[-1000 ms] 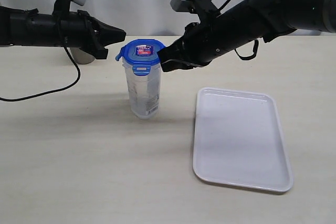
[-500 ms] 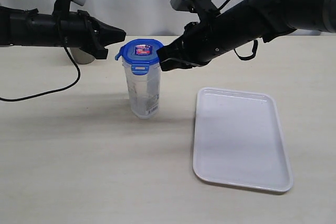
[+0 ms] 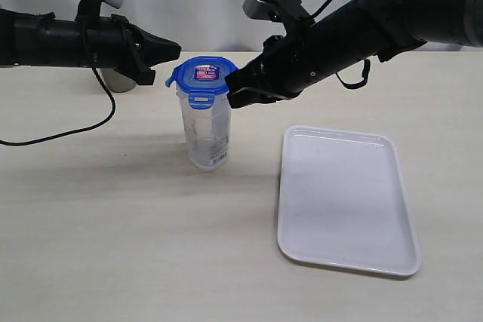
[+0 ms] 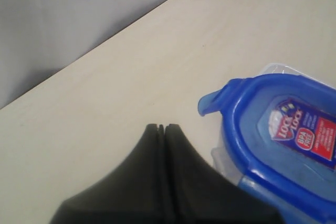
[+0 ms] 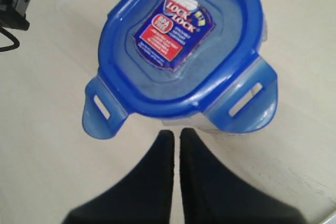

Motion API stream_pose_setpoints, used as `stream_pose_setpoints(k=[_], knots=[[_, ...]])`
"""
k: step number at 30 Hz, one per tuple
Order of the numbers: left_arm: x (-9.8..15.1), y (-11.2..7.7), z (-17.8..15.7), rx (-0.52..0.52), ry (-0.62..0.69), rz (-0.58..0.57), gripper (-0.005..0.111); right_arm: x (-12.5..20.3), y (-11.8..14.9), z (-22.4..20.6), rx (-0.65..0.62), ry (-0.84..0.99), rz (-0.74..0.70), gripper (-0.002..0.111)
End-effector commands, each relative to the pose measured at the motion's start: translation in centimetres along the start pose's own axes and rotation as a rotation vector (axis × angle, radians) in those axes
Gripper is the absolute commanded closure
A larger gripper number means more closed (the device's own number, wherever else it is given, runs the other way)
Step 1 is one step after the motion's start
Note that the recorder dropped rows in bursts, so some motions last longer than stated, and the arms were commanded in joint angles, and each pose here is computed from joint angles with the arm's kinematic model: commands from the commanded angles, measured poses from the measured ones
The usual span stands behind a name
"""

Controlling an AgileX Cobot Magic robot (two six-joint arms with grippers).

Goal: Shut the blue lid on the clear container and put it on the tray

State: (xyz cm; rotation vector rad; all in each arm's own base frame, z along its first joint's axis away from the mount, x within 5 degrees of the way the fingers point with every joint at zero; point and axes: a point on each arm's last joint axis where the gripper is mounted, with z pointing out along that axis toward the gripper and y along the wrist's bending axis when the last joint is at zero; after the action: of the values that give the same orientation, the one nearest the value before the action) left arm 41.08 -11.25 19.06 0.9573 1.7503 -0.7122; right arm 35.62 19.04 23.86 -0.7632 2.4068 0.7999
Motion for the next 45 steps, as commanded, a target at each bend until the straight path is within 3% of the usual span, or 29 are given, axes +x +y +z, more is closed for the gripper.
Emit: stream_pose_setpoints(k=[1,11,20,31,45], knots=[[-0.1,0.1,0.1,0.002,-0.01,0.026,0.107,0.2,0.2,-0.2,-0.02,0.037,-0.034,0.104],[0.0,0.2,0.1,-0.005,-0.005,0.026,0.107,0.9,1.2,-1.6,-0.053,0.137,-0.104,0.104],[0.0,0.2,0.1,-0.005,-0.005,0.026,0.107,-1.6,2.2,-5.7,0.107,-0.102,-0.096,0.104],[0.0,0.1,0.1,-0.002,-0.008,0.026,0.107,-1.4,-0.4,-2.4,0.169,-0.117,0.018,0.104],[0.0,0.1,0.1,0.0,-0.009,0.026,0.107,-1.3,-1.3,-0.8,0.171,-0.127,0.066,0.104]])
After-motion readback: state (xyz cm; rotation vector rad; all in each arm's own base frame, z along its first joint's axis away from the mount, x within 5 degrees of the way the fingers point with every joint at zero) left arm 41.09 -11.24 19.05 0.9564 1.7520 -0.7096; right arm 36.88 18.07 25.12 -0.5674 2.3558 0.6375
